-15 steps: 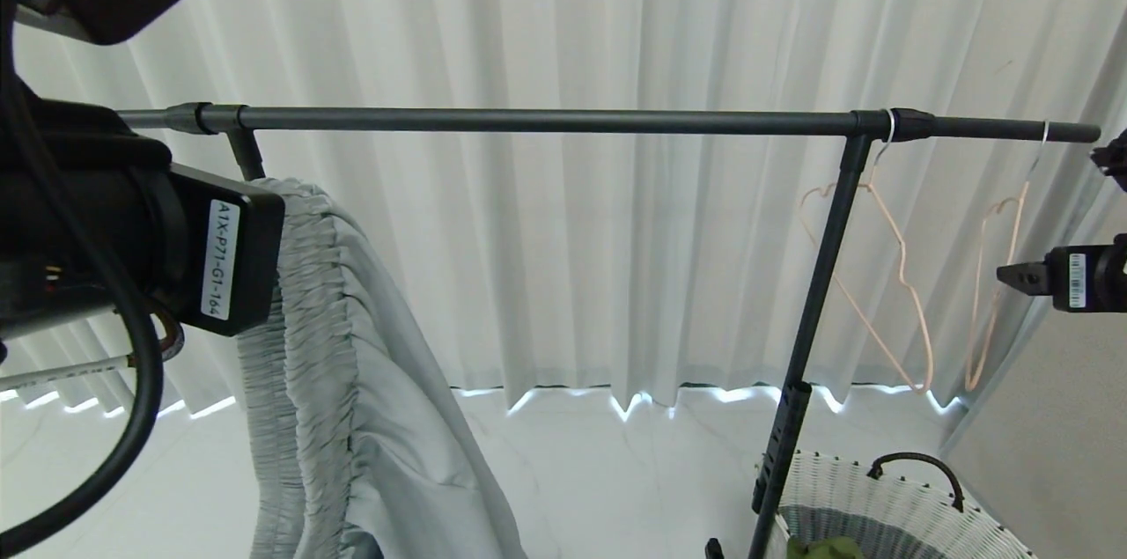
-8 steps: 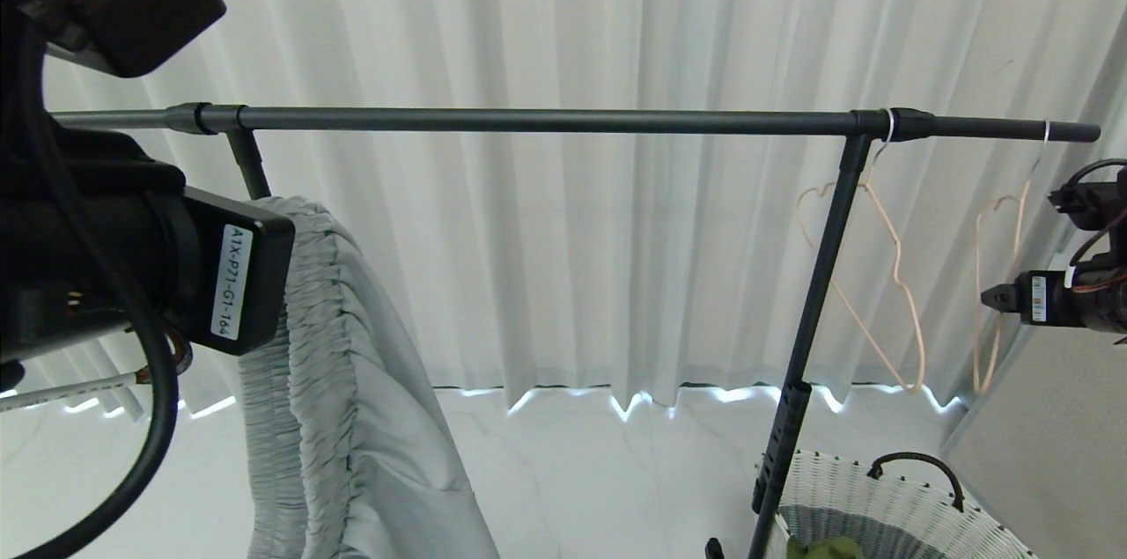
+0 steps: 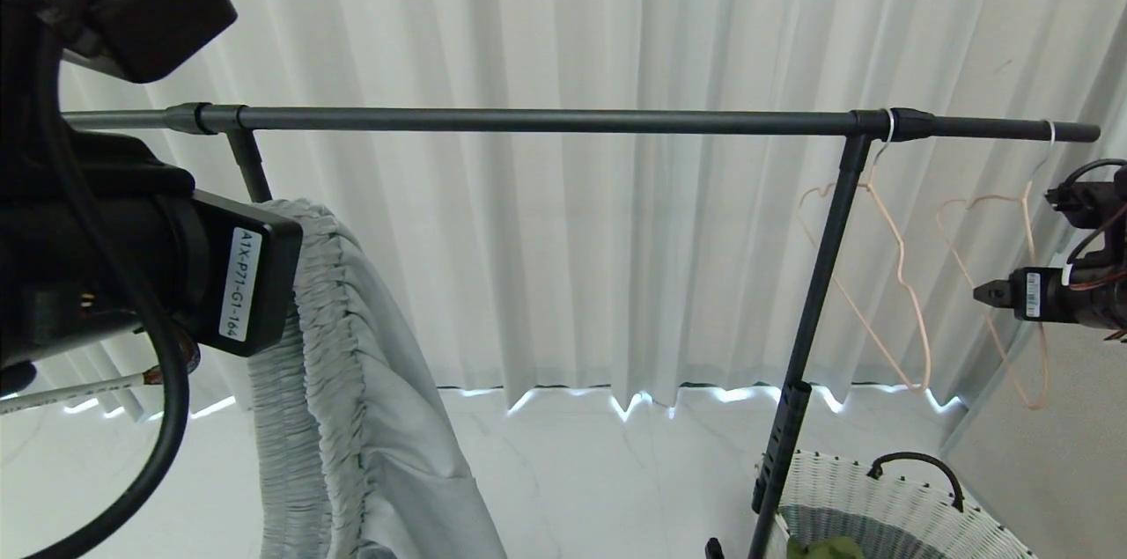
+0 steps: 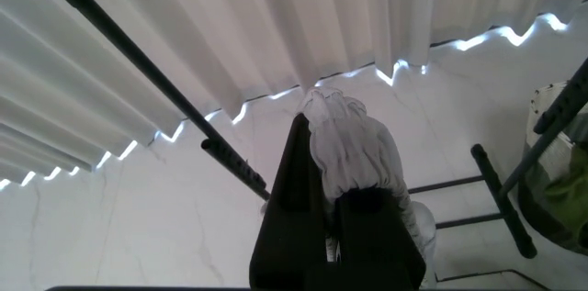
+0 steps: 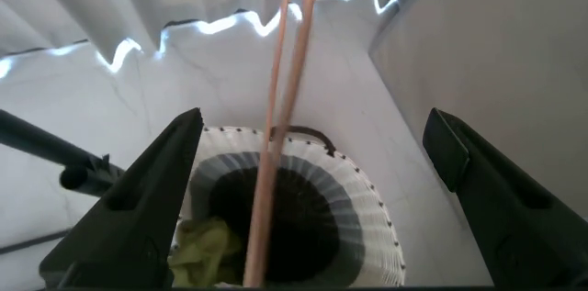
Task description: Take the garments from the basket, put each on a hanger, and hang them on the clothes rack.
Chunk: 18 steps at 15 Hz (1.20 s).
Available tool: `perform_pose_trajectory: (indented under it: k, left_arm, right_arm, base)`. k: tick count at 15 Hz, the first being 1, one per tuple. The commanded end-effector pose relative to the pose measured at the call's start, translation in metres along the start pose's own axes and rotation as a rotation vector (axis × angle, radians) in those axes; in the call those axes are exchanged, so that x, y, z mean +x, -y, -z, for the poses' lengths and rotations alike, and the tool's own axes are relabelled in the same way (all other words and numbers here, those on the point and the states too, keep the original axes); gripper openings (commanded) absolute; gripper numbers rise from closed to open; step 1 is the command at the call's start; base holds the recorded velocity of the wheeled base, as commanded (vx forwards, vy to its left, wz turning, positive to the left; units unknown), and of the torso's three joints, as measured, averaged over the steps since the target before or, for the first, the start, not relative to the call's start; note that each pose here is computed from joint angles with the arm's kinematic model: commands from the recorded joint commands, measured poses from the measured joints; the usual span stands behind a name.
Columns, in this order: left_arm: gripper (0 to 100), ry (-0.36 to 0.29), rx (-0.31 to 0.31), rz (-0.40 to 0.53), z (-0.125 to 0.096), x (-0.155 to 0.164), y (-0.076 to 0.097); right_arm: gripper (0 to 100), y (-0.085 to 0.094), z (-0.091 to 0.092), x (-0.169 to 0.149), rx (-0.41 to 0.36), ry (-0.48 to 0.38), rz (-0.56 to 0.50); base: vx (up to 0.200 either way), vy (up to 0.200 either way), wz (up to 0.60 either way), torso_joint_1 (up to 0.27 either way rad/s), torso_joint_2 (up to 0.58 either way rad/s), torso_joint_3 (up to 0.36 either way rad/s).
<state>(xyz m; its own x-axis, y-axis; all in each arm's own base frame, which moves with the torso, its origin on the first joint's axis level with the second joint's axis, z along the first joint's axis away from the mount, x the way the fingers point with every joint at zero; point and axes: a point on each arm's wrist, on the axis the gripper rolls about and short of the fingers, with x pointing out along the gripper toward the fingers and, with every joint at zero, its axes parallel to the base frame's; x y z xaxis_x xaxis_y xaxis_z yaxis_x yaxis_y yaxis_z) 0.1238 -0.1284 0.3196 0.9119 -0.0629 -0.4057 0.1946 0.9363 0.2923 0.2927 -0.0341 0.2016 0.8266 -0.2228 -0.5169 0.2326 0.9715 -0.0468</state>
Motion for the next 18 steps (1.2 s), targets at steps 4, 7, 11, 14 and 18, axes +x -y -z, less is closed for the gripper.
perform_pose_trajectory:
  k: [4, 7, 11, 14, 18]
  left_arm:
    - [0, 0.001, -0.001, 0.0, 0.0, 0.0, 0.0]
    - [0, 0.001, -0.001, 0.0, 0.0, 0.0, 0.0]
    - [0, 0.0, 0.0, 0.0, 0.0, 0.0, 0.0]
    - [0, 0.001, -0.001, 0.0, 0.0, 0.0, 0.0]
    - [0, 0.002, -0.002, 0.0, 0.0, -0.001, -0.001]
  right_arm:
    - [100, 0.021, 0.003, 0.022, 0.042, -0.036, 0.035]
    - [0, 0.031, 0.0, 0.033, 0.058, -0.024, 0.017]
    - [0, 0.029, 0.001, 0.036, 0.022, -0.033, -0.006]
    - [0, 0.029, -0.002, 0.036, 0.002, -0.02, -0.043]
    - [0, 0.028, -0.007, 0.03, -0.004, 0.011, -0.071]
  base:
    - [0.0, 0.0, 0.0, 0.0, 0.0, 0.0]
    - [0.0, 0.0, 0.0, 0.0, 0.0, 0.0]
    - [0.0, 0.0, 0.0, 0.0, 0.0, 0.0]
    - [0.0, 0.0, 0.0, 0.0, 0.0, 0.0]
    - [0.0, 0.0, 0.0, 0.0, 0.0, 0.0]
